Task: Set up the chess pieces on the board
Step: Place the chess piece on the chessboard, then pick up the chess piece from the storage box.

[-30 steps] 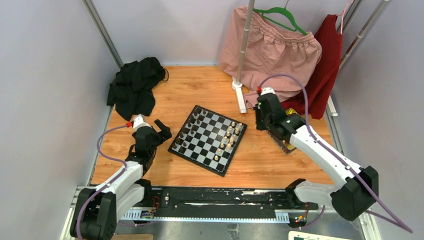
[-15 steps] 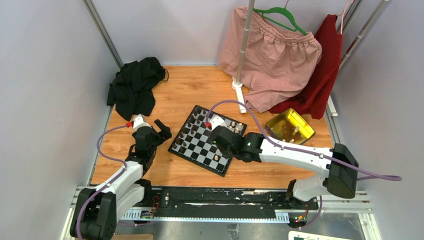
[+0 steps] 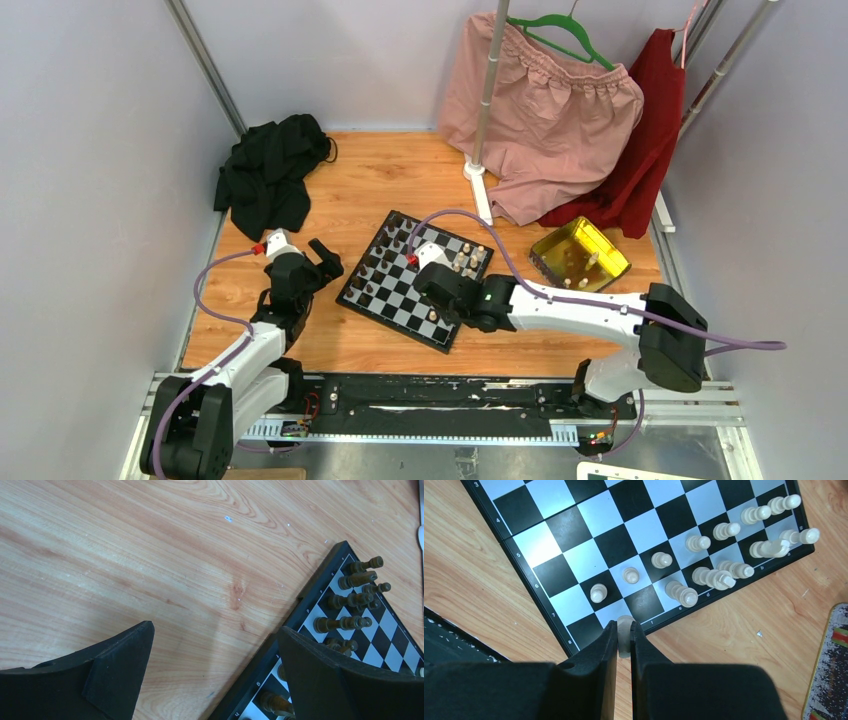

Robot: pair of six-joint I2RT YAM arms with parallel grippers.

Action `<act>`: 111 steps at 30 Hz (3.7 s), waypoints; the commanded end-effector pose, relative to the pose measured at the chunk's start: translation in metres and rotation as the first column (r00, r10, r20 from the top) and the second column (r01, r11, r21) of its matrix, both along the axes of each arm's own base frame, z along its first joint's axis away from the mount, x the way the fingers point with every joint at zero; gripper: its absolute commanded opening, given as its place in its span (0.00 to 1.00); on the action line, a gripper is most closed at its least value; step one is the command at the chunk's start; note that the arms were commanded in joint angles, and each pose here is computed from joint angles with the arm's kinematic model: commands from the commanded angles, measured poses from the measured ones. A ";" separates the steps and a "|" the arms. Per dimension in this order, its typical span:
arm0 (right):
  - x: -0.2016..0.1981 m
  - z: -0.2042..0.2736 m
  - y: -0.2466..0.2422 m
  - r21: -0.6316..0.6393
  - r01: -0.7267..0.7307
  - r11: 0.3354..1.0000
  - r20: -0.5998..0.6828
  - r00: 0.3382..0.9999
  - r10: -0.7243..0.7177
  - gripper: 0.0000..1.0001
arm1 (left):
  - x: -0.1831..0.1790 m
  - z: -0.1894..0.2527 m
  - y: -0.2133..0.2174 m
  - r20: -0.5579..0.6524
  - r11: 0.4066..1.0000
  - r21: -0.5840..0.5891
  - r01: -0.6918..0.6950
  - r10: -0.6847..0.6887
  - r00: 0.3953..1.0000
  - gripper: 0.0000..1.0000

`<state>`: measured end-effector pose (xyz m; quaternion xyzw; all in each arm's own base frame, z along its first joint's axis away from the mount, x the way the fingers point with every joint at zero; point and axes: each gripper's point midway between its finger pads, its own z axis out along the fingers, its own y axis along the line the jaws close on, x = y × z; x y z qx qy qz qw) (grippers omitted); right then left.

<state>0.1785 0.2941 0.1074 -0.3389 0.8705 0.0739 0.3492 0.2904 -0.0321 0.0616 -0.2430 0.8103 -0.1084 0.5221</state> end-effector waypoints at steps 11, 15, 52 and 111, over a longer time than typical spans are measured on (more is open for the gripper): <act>-0.008 -0.033 0.003 -0.032 -0.004 0.999 -0.046 0.999 0.002 0.00 | 0.004 0.009 0.000 0.038 1.000 0.011 0.003 -0.003 0.999 1.00; -0.008 -0.038 0.003 -0.041 -0.003 0.999 -0.052 0.999 0.000 0.00 | 0.004 0.008 0.000 0.037 1.000 0.011 0.002 -0.002 0.999 1.00; -0.009 -0.041 0.002 -0.075 -0.011 0.997 -0.064 0.998 0.006 0.35 | 0.004 0.008 -0.001 0.034 1.000 0.011 0.005 -0.006 0.999 1.00; 0.146 -0.039 -0.371 0.085 0.979 0.186 -0.037 0.190 -0.981 0.47 | 0.006 0.007 -0.006 0.033 1.000 -0.002 0.024 -0.024 0.999 1.00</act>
